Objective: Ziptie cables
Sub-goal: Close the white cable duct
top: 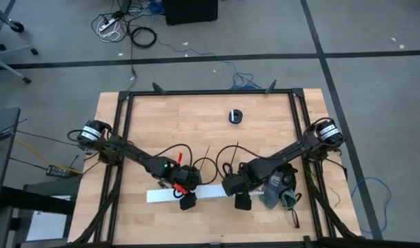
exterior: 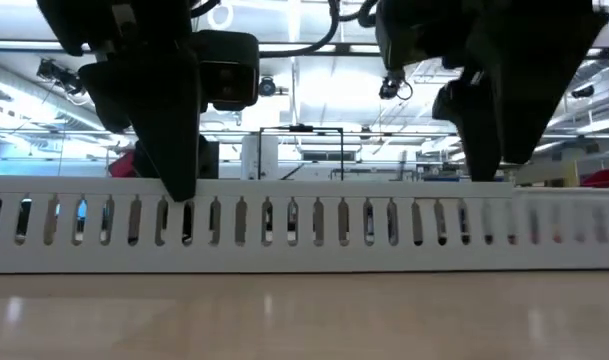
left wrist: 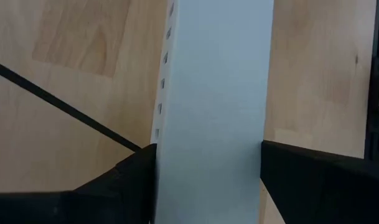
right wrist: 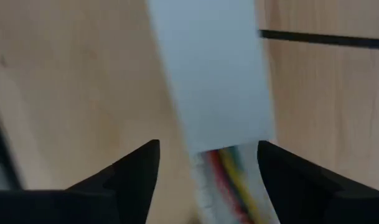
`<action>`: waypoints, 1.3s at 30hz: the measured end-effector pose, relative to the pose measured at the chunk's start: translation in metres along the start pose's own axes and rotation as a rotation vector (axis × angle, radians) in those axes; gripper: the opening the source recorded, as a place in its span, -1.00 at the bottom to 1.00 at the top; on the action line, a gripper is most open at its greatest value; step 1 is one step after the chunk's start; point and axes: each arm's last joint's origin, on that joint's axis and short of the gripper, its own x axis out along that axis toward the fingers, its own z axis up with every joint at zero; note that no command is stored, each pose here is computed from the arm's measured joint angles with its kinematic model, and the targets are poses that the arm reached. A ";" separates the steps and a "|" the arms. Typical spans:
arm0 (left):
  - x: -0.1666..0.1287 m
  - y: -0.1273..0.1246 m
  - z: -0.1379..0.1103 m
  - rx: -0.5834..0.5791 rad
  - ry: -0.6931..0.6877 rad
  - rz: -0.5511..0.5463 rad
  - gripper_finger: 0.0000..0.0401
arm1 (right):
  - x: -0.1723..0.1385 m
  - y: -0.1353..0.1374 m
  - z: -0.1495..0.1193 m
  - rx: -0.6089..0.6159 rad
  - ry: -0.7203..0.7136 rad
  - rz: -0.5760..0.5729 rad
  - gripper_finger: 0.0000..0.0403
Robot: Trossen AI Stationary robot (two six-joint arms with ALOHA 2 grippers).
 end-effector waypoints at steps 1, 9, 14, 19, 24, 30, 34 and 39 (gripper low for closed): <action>0.000 0.000 0.000 -0.010 0.002 0.003 0.20 | -0.002 0.000 0.000 0.007 0.003 0.002 0.32; -0.001 0.004 -0.003 -0.042 0.031 0.045 0.20 | -0.003 0.000 -0.027 0.005 0.197 -0.132 0.42; -0.002 0.006 -0.006 -0.050 0.059 0.073 0.20 | -0.007 -0.002 -0.043 0.011 0.296 -0.253 0.40; -0.002 0.006 -0.007 -0.048 0.064 0.071 0.20 | -0.015 -0.004 -0.052 0.059 0.324 -0.322 0.34; -0.002 0.005 -0.007 -0.053 0.067 0.064 0.20 | -0.040 -0.019 -0.067 0.175 0.218 -0.364 0.26; -0.002 0.005 -0.006 -0.060 0.060 0.055 0.20 | -0.053 -0.060 -0.113 0.520 0.004 -0.120 0.07; -0.002 0.004 -0.005 -0.061 0.053 0.055 0.20 | -0.042 -0.069 -0.133 0.741 -0.127 0.215 0.00; -0.003 0.001 0.000 -0.060 0.027 0.063 0.20 | -0.026 -0.068 -0.147 0.799 -0.279 0.353 -0.17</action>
